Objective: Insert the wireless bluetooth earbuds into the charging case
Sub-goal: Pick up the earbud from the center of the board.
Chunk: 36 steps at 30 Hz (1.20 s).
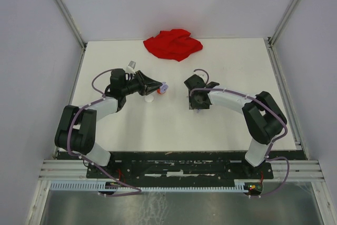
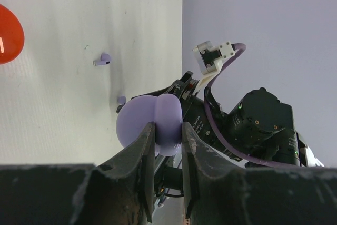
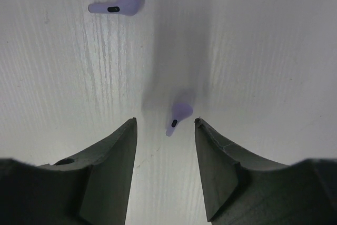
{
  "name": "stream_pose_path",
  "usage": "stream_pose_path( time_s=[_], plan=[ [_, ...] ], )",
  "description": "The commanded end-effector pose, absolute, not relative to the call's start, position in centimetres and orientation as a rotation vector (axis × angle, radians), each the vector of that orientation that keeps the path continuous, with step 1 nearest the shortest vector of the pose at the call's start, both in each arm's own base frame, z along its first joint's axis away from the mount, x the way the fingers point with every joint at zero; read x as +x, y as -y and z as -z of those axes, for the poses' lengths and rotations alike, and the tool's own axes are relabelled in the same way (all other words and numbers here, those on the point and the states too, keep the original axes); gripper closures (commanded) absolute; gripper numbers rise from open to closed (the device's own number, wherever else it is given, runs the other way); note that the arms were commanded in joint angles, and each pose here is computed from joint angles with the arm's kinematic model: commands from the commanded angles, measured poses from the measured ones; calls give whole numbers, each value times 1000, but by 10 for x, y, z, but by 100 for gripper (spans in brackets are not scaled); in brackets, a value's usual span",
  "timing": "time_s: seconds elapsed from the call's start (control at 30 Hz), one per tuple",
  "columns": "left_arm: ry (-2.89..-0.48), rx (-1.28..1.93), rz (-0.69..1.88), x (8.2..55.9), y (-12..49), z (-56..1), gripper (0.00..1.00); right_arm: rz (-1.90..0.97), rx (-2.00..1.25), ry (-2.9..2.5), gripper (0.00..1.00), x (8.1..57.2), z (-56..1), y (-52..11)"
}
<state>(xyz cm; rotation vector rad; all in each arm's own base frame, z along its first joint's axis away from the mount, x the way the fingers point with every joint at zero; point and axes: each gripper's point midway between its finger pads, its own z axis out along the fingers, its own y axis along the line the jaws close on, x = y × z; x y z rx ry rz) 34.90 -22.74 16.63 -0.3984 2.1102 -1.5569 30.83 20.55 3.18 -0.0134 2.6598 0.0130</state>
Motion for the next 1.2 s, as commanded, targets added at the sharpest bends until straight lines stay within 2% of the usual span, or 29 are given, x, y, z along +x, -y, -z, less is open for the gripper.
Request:
stream_pose_path(
  time_s=[0.0, 1.17],
  plan=[
    [-2069, -360, 1584, 351, 229, -174, 97, -42, 40, -2654, 45, 315, -27, -207],
    [-2062, -358, 1611, 355, 231, -175, 97, -78, 56, -2699, 52, 320, -19, -208]
  ],
)
